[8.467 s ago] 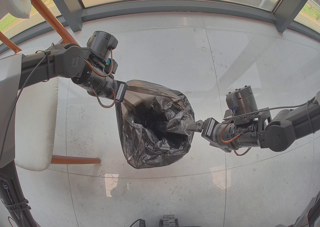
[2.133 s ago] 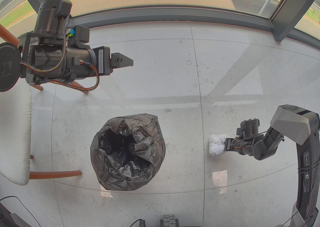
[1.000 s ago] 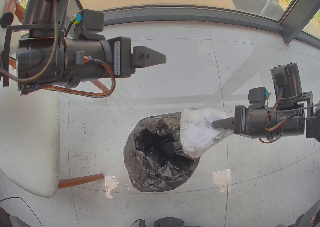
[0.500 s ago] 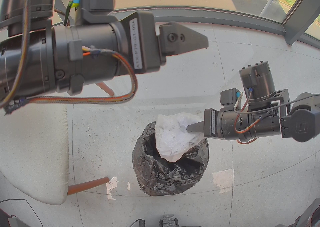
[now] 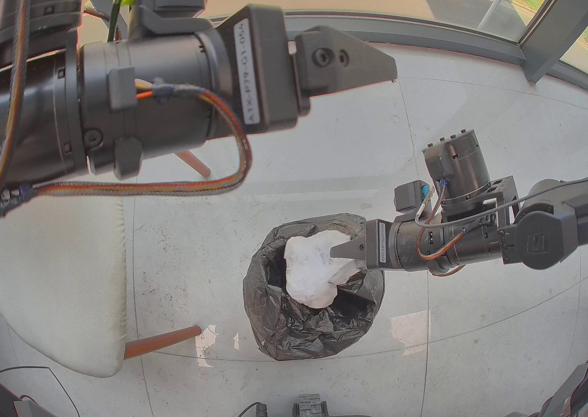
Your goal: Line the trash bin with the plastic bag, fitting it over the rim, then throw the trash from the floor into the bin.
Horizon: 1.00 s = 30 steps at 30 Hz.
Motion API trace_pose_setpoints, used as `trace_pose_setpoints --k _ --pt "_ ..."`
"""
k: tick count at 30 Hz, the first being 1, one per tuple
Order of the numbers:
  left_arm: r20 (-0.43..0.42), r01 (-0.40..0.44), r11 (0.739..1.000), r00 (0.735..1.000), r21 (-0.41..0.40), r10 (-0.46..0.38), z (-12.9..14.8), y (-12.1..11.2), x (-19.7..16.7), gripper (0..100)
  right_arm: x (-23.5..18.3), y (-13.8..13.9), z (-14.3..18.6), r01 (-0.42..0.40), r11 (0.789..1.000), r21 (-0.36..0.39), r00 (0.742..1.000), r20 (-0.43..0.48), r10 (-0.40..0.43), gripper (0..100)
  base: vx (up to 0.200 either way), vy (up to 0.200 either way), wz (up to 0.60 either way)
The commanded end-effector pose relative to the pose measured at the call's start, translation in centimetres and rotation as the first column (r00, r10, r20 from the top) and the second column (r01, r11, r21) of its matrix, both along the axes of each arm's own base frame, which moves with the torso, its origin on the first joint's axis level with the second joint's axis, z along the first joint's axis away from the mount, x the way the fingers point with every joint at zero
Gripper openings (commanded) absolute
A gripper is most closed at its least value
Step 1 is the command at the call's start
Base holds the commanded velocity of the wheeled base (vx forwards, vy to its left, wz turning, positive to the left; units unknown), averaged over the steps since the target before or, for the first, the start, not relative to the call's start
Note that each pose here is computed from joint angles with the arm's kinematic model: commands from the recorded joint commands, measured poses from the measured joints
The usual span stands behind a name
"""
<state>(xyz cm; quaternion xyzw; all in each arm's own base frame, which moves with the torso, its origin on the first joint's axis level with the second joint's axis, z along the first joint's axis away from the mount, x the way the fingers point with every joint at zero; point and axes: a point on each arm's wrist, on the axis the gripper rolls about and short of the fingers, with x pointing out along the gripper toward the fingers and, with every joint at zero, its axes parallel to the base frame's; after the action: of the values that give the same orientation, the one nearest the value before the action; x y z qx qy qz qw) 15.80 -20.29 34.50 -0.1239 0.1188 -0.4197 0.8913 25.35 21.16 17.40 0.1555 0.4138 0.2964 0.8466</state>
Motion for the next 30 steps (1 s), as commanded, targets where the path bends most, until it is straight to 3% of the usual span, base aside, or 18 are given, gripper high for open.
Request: trace_pose_setpoints --k 1,8,14,17,20,21,24,27,30 --pt "-0.003 -0.002 1.000 1.000 0.004 0.002 -0.2 0.0 0.0 100 -0.6 0.1 -0.2 -0.013 1.000 -0.008 1.000 -0.009 0.013 100 0.000 0.000 0.00" --pt "0.007 -0.018 1.000 1.000 -0.013 0.018 0.1 0.7 -0.1 100 -1.8 -0.9 -0.5 0.035 0.998 -0.050 0.999 0.012 -0.034 100 0.000 0.000 0.00" --pt "-0.003 -0.080 0.993 0.997 -0.082 0.080 0.2 3.8 -1.7 100 -2.7 -6.5 1.1 0.208 0.977 -0.038 0.977 0.061 -0.206 100 0.000 0.000 0.00" --pt "-0.002 -0.110 0.989 0.994 -0.098 0.111 -0.4 5.5 -2.2 100 -3.6 -9.4 1.0 0.285 0.958 -0.041 0.957 0.063 -0.282 100 0.000 0.000 0.00" --pt "0.007 -0.158 0.982 0.987 -0.109 0.159 -1.3 8.4 -3.6 100 -5.8 -13.3 2.0 0.393 0.920 0.000 0.915 0.103 -0.391 100 0.000 0.000 0.00" --pt "0.007 -0.158 0.982 0.987 -0.109 0.159 -1.3 8.4 -3.6 100 -5.8 -13.3 2.0 0.393 0.920 0.000 0.915 0.103 -0.391 100 0.000 0.000 0.00" --pt "0.030 -0.158 0.976 0.986 -0.146 0.164 -2.3 11.9 -6.6 100 -9.6 -16.6 2.8 0.480 0.875 0.069 0.861 0.157 -0.485 100 0.000 0.000 0.00" --pt "0.042 -0.135 0.979 0.989 -0.155 0.144 -3.4 13.4 -8.3 100 -11.8 -17.5 2.6 0.494 0.865 0.092 0.846 0.179 -0.502 100 0.000 0.000 0.00" --pt "0.064 -0.038 0.984 0.997 -0.172 0.050 -6.4 16.7 -12.4 100 -15.3 -18.5 1.7 0.494 0.861 0.121 0.831 0.226 -0.508 100 0.000 0.000 0.00"
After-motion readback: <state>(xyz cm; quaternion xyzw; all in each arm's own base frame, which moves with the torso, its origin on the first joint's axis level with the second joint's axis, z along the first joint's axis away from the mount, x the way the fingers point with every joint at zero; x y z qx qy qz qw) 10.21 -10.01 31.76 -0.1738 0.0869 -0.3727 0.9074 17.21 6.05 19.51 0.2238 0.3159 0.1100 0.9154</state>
